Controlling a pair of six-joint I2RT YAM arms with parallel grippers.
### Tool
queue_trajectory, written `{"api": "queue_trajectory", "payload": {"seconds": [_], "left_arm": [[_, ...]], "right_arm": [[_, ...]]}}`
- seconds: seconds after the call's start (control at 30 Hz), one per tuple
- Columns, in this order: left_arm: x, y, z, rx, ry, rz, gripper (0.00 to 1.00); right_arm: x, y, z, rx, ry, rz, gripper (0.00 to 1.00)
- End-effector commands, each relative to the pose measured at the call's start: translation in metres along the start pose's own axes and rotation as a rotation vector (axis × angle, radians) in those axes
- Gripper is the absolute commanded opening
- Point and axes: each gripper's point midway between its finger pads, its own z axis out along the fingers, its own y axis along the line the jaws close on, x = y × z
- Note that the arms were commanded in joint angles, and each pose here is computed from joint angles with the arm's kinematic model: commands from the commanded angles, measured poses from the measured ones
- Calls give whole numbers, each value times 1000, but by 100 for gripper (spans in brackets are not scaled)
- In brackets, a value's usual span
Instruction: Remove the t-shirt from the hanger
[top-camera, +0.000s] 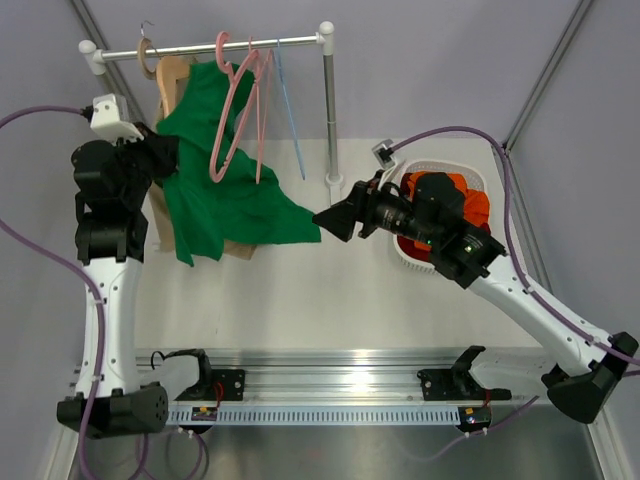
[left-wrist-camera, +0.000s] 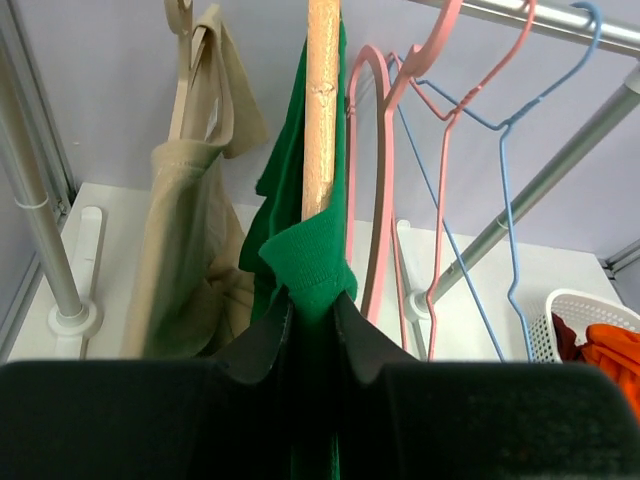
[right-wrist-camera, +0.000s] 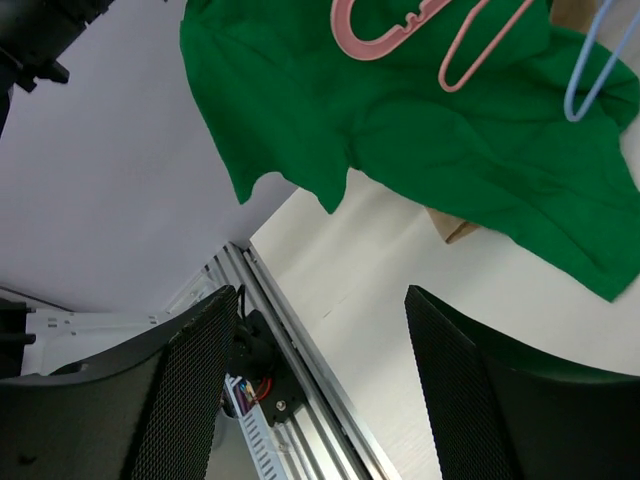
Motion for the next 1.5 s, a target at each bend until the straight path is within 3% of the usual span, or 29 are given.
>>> {"api": "queue_trajectory", "payload": {"seconds": [0.0,0.17,0.3,0.53,0.77,1.07,1.17,1.3,1.33,1.37,1.4,1.43,1.47], "left_arm": [[-20,-10,-26,30,-126,2,0],[6,0,-59,-17,-138,-20,0],[27,6,-82,-39,-151,-29,0],[57,-3,-126,19,-174,-35,0],[79,-27,-159,145,-148,-31,0],[82,-48,-181,252,-154,-37,0],[79,-52,-183,269,-158,-45,0],[72,-59,-188,302,-166,-28,0],[69,-61,-191,312,-173,-17,0],[69,-65,-192,335,-168,-11,0],[71,-70,-194,365,-157,2,7],[71,-72,-197,376,-152,29,27],[72,-73,-198,382,-142,34,36]], "right_arm": [[-17,25,19,-41,-40,-47,76],[-10,42,62,-85,-16,-12,78],[-28,65,93,-135,-50,25,82],[-32,93,154,-104,-82,45,86],[-4,120,205,-96,-46,12,87],[56,122,231,-72,83,3,82],[67,130,228,-98,75,13,76],[63,128,223,-79,29,7,43],[60,127,222,-72,19,3,29],[55,127,217,-70,3,-2,22],[50,124,214,-54,-13,-12,17],[43,127,208,-55,-27,-15,10],[43,119,207,-36,-28,-21,8]]}}
